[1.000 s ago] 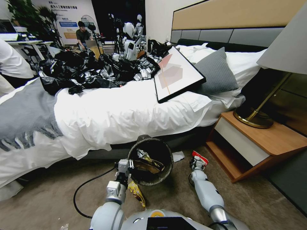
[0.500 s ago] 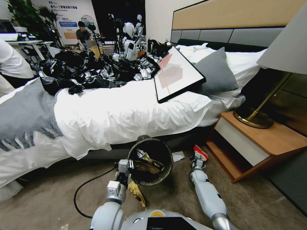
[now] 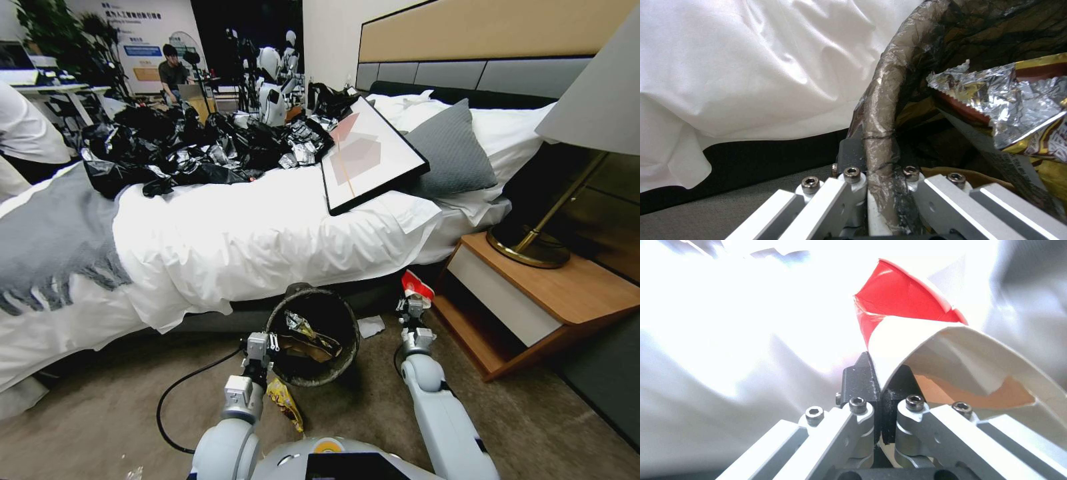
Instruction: Pick up the trash bin, then pick up the garbage from the floor and place it into the trash bin.
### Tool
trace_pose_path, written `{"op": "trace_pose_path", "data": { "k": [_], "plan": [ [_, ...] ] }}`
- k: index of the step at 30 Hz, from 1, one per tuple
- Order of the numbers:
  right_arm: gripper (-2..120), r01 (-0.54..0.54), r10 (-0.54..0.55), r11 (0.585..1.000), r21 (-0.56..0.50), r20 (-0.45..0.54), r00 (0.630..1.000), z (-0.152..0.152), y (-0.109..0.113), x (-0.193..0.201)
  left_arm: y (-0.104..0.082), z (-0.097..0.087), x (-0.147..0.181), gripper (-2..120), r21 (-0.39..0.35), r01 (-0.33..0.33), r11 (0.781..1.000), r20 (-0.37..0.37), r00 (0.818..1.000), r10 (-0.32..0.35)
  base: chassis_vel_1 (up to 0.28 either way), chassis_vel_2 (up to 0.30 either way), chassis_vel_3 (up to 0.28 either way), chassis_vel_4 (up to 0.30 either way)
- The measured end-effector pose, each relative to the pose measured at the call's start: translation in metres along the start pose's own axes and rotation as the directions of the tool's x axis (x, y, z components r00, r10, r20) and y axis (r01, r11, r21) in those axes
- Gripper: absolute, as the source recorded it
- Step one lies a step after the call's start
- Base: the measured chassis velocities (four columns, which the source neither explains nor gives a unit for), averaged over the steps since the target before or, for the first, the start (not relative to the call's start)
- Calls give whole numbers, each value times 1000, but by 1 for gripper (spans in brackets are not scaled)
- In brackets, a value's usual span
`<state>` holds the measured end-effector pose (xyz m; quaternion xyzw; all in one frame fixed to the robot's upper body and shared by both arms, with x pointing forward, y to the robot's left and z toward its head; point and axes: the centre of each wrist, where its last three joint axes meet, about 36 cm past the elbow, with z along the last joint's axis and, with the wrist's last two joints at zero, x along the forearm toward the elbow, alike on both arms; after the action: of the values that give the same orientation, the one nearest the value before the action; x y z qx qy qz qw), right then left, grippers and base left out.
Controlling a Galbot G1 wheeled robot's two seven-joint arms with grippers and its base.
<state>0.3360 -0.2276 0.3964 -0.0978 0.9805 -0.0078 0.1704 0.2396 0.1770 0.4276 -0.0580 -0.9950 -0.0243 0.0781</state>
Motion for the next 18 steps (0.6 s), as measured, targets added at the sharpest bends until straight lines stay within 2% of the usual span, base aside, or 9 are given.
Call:
{"op": "trace_pose_path", "data": {
  "k": [1,2,5,8,10,11,14,15,18],
  "plan": [
    [0,66,-65,998,-19,52,997,-13,6,4,-1,0,0,0,2,-2,1000,1,1000,2,0,0,0,0],
    [0,66,-65,998,-19,52,997,-13,6,4,-1,0,0,0,2,-2,1000,1,1000,2,0,0,0,0],
    [0,214,-202,974,-81,133,970,-39,22,17,-2,-1,0,0,4,-9,1000,2,1000,9,0,0,0,0],
    [0,268,-249,956,-122,149,957,-46,31,24,-3,-1,0,0,4,-11,1000,2,1000,11,0,0,0,0],
    [0,359,-334,914,-187,153,930,-47,45,36,-3,-2,-1,0,3,-14,1000,4,1000,14,0,0,0,0],
    [0,359,-334,914,-187,153,930,-47,45,36,-3,-2,-1,0,3,-14,1000,4,1000,14,0,0,0,0],
    [0,449,-428,857,-254,135,894,-42,62,50,-4,-3,-2,0,3,-20,1000,5,1000,19,0,0,0,0],
    [0,449,-428,857,-254,135,894,-42,62,50,-4,-3,-2,0,3,-20,1000,5,1000,19,0,0,0,0],
    [0,500,-489,820,-281,110,865,-36,70,59,-5,-3,-2,0,5,-23,1000,3,1000,23,0,0,0,0]
  ]
}}
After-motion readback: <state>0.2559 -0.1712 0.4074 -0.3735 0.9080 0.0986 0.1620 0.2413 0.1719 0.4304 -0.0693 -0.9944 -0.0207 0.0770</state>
